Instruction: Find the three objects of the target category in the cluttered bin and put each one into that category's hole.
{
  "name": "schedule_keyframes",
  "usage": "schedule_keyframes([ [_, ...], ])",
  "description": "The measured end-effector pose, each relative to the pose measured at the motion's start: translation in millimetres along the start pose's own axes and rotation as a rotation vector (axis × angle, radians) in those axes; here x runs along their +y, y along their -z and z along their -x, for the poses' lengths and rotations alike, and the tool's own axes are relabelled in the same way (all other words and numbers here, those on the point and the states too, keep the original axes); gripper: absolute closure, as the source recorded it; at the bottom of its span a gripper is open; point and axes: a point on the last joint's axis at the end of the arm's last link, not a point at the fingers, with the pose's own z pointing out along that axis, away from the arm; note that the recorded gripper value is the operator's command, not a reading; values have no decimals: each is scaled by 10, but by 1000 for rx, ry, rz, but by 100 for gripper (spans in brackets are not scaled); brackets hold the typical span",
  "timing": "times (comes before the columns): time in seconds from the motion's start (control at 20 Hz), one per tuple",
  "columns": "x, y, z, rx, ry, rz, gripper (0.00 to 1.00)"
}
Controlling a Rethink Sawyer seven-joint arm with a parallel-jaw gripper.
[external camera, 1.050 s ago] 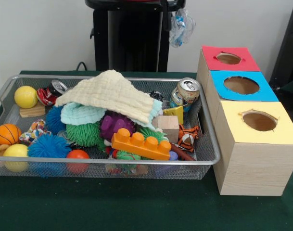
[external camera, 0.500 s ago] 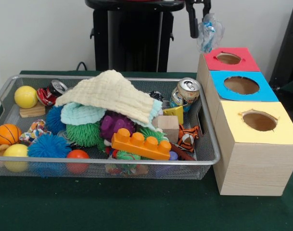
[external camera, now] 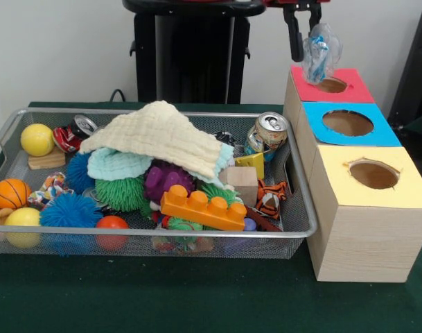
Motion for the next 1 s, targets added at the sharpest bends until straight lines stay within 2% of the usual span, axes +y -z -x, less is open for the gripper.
schedule_keyframes([
  [0.35, 54, -197, 24, -48, -13, -16, 100],
  [0.7, 133, -480, 28, -88, -26, -29, 100],
  [0.9, 213, -584, -14, -91, -31, -20, 100],
  [1.0, 295, -673, -78, -78, -37, 1, 100],
])
